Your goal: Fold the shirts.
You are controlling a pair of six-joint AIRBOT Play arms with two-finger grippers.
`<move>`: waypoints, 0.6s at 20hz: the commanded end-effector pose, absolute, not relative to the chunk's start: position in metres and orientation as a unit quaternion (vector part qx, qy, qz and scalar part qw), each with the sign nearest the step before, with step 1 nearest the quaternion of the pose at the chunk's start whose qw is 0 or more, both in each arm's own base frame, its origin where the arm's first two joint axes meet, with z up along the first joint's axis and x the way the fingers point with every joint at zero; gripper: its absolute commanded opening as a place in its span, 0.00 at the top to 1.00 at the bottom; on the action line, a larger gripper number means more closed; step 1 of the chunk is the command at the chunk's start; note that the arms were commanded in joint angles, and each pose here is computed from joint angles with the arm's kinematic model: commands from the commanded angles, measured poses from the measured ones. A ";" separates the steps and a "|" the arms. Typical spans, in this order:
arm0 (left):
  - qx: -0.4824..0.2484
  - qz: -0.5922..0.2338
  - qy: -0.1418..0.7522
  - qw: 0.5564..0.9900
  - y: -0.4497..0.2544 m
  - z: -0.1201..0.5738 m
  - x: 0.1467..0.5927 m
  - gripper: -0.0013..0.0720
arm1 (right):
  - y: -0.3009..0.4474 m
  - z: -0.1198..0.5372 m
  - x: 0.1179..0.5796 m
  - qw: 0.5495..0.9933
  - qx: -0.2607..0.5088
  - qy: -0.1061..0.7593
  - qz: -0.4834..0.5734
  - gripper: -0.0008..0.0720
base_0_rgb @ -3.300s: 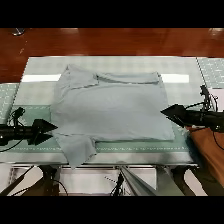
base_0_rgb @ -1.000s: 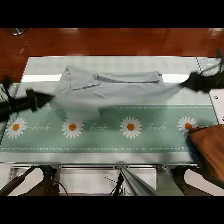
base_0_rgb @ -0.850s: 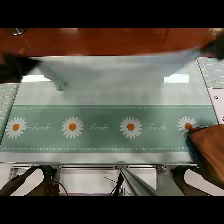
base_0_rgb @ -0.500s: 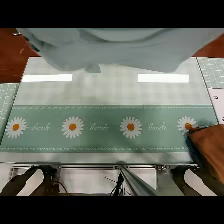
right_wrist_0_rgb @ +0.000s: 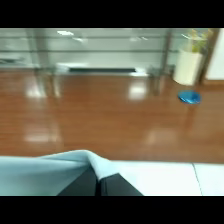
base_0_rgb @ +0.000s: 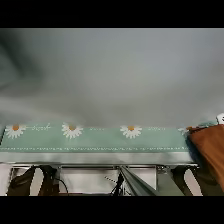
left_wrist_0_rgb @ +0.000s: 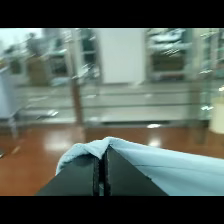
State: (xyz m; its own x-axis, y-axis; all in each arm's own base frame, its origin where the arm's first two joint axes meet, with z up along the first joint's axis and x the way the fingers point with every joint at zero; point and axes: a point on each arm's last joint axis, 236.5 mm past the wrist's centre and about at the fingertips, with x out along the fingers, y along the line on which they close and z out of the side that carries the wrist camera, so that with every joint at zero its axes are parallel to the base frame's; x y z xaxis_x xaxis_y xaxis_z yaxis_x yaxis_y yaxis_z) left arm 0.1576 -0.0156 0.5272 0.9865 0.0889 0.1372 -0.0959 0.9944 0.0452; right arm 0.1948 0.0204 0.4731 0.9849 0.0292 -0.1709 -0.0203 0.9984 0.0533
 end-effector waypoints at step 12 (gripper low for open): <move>-0.169 -0.093 0.206 0.959 -0.003 0.301 0.328 0.95 | 0.013 0.270 0.343 0.932 0.152 0.313 0.099 0.96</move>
